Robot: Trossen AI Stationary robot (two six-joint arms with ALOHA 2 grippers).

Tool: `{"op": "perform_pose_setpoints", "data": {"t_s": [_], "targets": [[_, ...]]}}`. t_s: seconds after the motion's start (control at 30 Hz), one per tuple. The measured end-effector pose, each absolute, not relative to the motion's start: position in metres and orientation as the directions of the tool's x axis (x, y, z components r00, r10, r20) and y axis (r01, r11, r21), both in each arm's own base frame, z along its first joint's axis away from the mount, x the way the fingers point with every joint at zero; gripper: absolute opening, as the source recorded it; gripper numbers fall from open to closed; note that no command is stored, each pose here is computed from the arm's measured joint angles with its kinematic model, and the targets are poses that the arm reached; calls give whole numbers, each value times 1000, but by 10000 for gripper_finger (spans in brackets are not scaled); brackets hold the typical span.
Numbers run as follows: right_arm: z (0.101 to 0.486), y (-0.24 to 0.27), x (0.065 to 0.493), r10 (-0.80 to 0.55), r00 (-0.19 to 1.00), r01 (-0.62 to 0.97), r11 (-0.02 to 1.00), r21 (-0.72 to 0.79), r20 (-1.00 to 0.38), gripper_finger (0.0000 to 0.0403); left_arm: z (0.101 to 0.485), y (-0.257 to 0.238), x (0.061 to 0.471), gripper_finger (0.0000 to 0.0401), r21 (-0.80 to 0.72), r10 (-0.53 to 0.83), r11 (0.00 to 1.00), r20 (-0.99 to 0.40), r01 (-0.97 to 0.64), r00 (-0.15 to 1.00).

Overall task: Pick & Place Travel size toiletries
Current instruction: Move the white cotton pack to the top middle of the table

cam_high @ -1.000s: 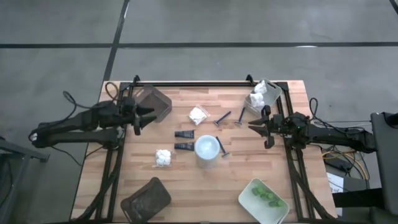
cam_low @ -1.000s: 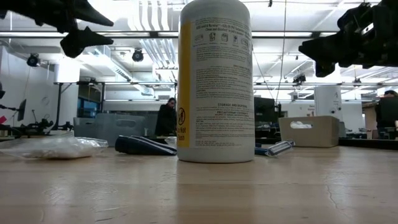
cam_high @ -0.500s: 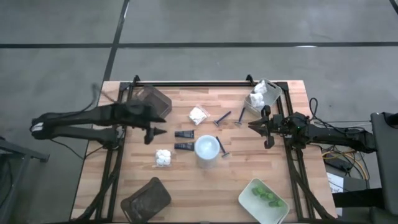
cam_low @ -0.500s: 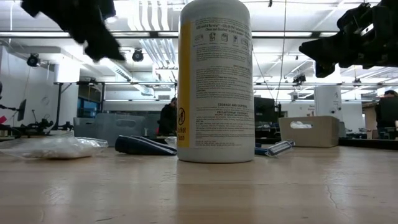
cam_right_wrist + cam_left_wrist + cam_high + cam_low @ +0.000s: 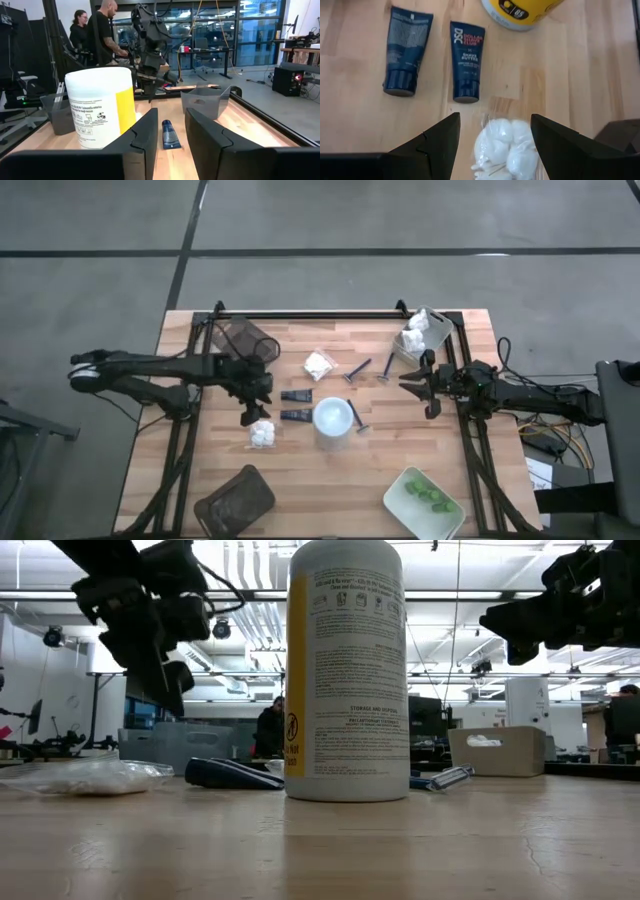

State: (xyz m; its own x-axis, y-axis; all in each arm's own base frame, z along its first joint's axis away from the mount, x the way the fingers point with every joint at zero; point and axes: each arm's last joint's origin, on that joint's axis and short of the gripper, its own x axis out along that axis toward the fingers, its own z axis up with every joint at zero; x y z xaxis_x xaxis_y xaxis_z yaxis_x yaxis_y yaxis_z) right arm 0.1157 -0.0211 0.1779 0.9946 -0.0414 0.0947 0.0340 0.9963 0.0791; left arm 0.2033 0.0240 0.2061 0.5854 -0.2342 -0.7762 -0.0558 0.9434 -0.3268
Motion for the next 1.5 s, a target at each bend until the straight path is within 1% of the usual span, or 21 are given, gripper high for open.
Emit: {"op": "perform_pose_setpoints", "data": {"t_s": [0.27,0.57,0.8,0.9,1.03,1.33,1.5], "targets": [[178,-21,116,-42,995,34,996,79,95,117,190,24,212,248,-330,-248,941,-818,-70,519],[178,-21,116,-42,995,34,996,78,96,138,172,13,222,248,-295,-293,953,-854,64,431],[178,-21,116,-42,994,34,996,78,97,153,160,9,225,247,-302,-304,951,-877,65,372],[178,-21,116,-42,994,34,996,78,96,159,158,9,227,239,-304,-305,951,-880,63,364],[178,-21,116,-42,994,35,996,78,97,167,157,9,227,208,-305,-306,950,-882,61,358],[178,-21,116,-42,994,35,996,78,97,181,156,9,227,102,-307,-308,950,-882,61,358],[178,-21,116,-42,994,34,996,78,97,188,156,9,227,52,-307,-308,950,-882,61,358]]}}
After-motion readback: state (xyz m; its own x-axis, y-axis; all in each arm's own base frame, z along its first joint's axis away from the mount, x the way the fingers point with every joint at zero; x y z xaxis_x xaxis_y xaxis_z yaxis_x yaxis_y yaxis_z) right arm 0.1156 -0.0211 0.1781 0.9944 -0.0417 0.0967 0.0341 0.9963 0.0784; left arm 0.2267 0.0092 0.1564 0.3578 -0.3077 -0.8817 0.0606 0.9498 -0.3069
